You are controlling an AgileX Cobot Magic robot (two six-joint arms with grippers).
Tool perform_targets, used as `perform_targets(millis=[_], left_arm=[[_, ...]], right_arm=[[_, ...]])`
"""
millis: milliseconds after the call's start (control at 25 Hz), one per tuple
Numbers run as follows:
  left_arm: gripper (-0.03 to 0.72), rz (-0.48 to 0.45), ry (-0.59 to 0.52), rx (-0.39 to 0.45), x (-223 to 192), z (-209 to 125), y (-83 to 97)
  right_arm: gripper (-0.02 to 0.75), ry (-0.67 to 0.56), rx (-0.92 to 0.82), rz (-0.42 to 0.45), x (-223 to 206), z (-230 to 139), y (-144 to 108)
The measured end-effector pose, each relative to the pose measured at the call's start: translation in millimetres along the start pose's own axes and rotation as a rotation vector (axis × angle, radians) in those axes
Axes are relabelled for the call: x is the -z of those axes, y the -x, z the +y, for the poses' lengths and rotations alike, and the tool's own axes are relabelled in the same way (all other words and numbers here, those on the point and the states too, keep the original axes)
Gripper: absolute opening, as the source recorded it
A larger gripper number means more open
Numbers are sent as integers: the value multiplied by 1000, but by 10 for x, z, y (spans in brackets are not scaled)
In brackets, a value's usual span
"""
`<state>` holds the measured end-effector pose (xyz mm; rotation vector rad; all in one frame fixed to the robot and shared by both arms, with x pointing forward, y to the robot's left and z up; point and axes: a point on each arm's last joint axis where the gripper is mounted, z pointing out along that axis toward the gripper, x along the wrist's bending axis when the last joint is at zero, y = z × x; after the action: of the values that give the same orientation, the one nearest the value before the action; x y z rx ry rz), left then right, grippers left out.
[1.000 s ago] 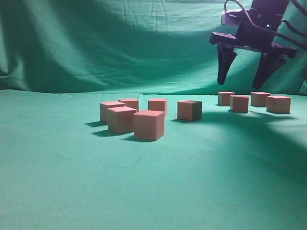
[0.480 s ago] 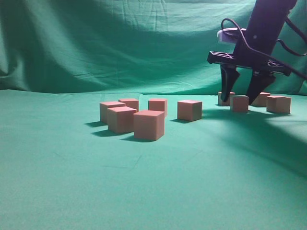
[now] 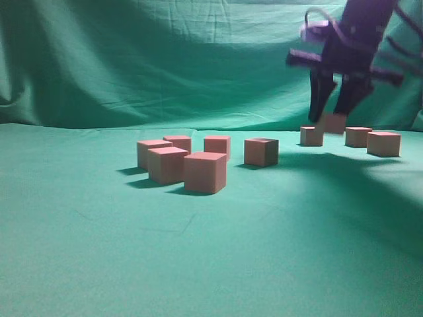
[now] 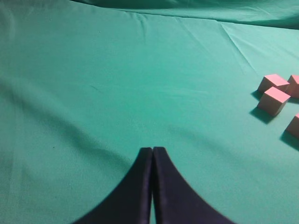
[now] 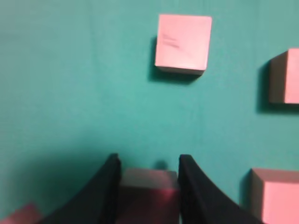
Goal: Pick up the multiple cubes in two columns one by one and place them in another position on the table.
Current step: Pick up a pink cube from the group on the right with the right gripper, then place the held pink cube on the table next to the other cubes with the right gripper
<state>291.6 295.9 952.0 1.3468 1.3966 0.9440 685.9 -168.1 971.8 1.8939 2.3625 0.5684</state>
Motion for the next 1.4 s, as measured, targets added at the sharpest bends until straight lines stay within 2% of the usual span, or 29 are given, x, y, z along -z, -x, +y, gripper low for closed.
perform_targets(millis=[120, 160, 200, 320, 440, 600, 760, 1000, 1400], left_arm=[[0, 0, 0, 0, 0, 0, 0], [0, 0, 0, 0, 0, 0, 0], [0, 0, 0, 0, 0, 0, 0], [0, 0, 0, 0, 0, 0, 0], [0, 0, 0, 0, 0, 0, 0], [0, 0, 0, 0, 0, 0, 0], [0, 0, 0, 0, 0, 0, 0], [0, 0, 0, 0, 0, 0, 0], [0, 0, 0, 0, 0, 0, 0]], right_arm=[[260, 27, 19, 20, 501, 16, -104], [260, 47, 36, 28, 888, -26, -175], [260, 48, 47, 28, 1063, -68, -211], [260, 47, 99, -5, 1382, -300, -335], [260, 57, 164, 1, 1486, -647, -556], [260, 89, 271, 50, 1456, -1111, -933], [260, 23, 353, 93, 1202, -1495, -1283], [260, -4, 325, 115, 829, -1680, -1696], [260, -126, 298, 19, 223, -1744, -1724]])
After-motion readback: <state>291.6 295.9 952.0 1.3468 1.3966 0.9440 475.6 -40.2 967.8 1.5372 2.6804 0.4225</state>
